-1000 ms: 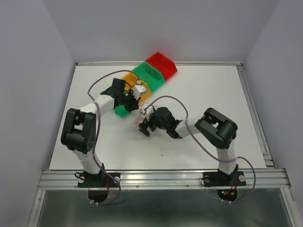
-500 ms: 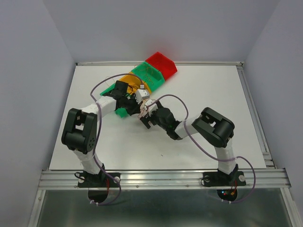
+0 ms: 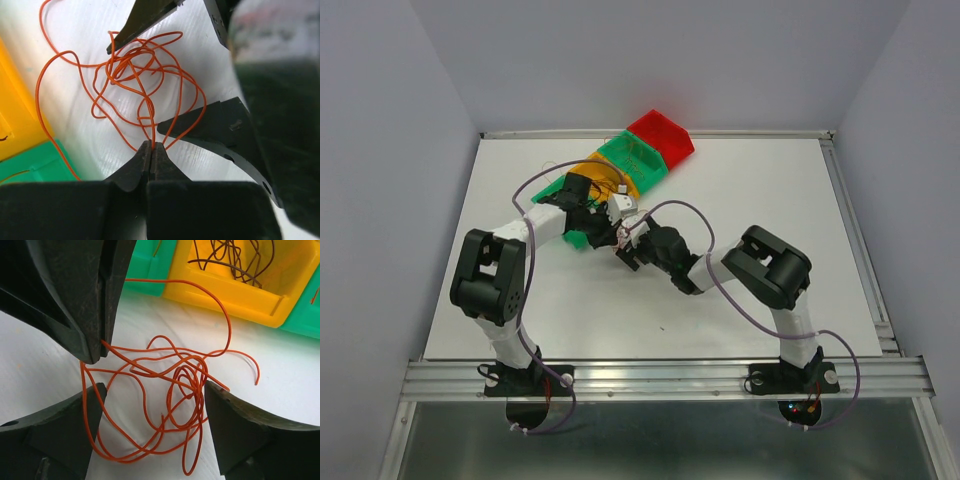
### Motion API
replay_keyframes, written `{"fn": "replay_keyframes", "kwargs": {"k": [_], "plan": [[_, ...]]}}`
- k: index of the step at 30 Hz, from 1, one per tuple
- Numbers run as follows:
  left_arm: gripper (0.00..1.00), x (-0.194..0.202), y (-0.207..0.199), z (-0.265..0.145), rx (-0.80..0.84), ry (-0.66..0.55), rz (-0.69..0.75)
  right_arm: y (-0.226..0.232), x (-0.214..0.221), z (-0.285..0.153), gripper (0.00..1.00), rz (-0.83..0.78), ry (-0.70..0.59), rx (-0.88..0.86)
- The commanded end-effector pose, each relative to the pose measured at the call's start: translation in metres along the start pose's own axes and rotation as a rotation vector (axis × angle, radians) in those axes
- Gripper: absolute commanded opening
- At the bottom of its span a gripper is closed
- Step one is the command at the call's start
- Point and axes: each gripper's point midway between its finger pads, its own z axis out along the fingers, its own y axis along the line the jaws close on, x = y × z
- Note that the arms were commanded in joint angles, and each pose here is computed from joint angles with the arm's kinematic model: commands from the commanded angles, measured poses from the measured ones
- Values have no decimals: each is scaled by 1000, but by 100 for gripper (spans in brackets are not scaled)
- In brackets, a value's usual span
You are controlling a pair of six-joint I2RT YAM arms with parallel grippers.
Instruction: Untangle the cables
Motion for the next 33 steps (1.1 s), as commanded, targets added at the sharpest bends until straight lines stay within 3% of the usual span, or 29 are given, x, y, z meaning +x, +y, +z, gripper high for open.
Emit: {"fn": "replay_keyframes", "kwargs": {"k": [1, 6, 9, 11, 12, 15, 20, 22, 23, 26, 27, 28, 33], "plan": [[0, -2, -26, 2, 114, 11, 35, -1, -30, 11, 83, -77, -74, -34], [0, -7, -30, -6, 206, -23, 4, -4, -35, 9, 67, -97, -102, -21], [0, -10, -25, -13, 244, -63, -15, -4, -40, 7, 48, -94, -119, -24], [0, -7, -32, -16, 292, -62, -21, -4, -44, 7, 31, -90, -132, -30], [0, -6, -32, -16, 308, -56, -27, -2, -46, 5, 17, -88, -140, -39], [1, -5, -28, -16, 311, -64, -43, -4, -52, -4, 1, -70, -156, -41], [22, -14, -17, -30, 294, -134, -42, -4, -62, -23, 0, -22, -189, -49], [36, -19, -16, -41, 277, -164, -20, -7, -62, -29, 1, 14, -187, -43], [48, -26, -18, -50, 269, -192, 13, -12, -68, -33, 1, 54, -200, -35], [67, -31, -18, -62, 245, -236, 29, -28, -72, -36, 0, 113, -211, -16], [89, -36, -17, -68, 223, -256, 40, -38, -73, -36, 1, 154, -215, -1], [95, -38, -14, -73, 206, -271, 42, -45, -75, -36, 1, 177, -219, 12], [99, -54, 6, -110, 40, -381, 49, -85, -95, -31, 1, 320, -238, 63]]}}
